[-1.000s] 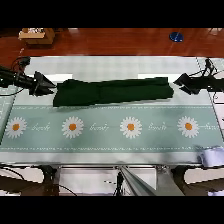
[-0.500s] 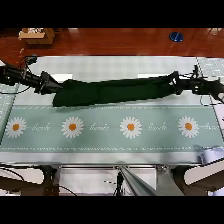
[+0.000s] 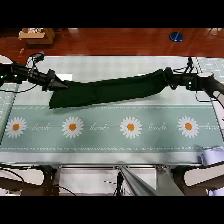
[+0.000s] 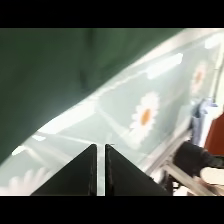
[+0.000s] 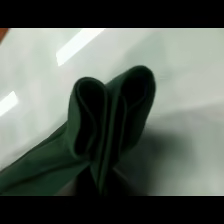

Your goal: Fold the shirts.

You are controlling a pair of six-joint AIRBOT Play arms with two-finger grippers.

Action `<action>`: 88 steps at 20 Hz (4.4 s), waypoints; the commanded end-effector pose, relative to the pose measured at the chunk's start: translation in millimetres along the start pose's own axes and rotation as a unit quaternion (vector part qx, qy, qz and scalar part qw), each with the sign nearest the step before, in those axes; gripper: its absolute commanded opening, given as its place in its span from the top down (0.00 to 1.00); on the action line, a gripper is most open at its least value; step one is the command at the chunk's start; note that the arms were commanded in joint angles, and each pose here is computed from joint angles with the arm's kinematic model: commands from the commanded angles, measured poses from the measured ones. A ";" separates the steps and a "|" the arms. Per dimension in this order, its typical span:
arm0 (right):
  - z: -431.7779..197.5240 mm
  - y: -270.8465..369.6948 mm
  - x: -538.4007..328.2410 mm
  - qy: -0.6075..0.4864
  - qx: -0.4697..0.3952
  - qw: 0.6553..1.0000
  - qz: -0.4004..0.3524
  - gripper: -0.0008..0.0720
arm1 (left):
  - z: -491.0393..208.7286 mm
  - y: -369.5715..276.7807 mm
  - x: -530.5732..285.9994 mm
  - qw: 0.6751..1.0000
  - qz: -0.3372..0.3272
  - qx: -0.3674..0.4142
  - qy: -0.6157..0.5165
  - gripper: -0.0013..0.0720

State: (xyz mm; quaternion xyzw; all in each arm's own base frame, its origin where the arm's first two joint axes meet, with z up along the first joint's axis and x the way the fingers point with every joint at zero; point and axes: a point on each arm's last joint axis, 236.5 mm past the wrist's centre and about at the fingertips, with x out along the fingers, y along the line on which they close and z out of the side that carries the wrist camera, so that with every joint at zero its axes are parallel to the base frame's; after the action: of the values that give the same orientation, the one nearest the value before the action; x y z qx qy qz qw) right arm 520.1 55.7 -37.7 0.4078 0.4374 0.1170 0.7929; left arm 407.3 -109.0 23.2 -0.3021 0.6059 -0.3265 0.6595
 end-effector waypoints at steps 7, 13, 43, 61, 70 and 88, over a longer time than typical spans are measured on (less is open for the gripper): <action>-16.2 83.5 -85.8 0.011 -0.126 0.992 0.011 0.95 | 16.9 -89.1 107.1 0.996 -0.024 0.079 -0.027 0.87; -31.4 127.9 -135.9 0.001 -0.148 0.989 0.025 0.95 | -19.6 -109.4 199.8 0.994 -0.014 0.106 0.025 0.94; -98.3 216.8 -147.0 -0.022 -0.240 0.970 0.019 0.95 | 44.9 -159.9 8.6 0.964 -0.030 0.198 -0.176 0.95; -302.7 256.6 105.4 0.046 -0.142 0.984 0.094 0.95 | -37.7 -131.2 -132.2 0.951 0.070 0.211 -0.214 0.95; -281.4 286.4 103.1 -0.004 -0.104 0.987 0.124 0.94 | -42.9 -118.3 -120.8 0.959 0.063 0.191 -0.200 0.95; -77.8 -11.0 -108.7 0.148 -0.133 0.941 -0.275 0.31 | -41.6 -110.6 -119.3 0.961 0.071 0.186 -0.194 0.76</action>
State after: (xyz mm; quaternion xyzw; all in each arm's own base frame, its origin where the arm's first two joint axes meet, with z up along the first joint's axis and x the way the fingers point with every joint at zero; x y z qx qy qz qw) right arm 438.5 116.1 28.4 0.1147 0.5337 0.1051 0.8312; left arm 351.4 -82.3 182.1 -0.1879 0.4114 -0.3227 0.8314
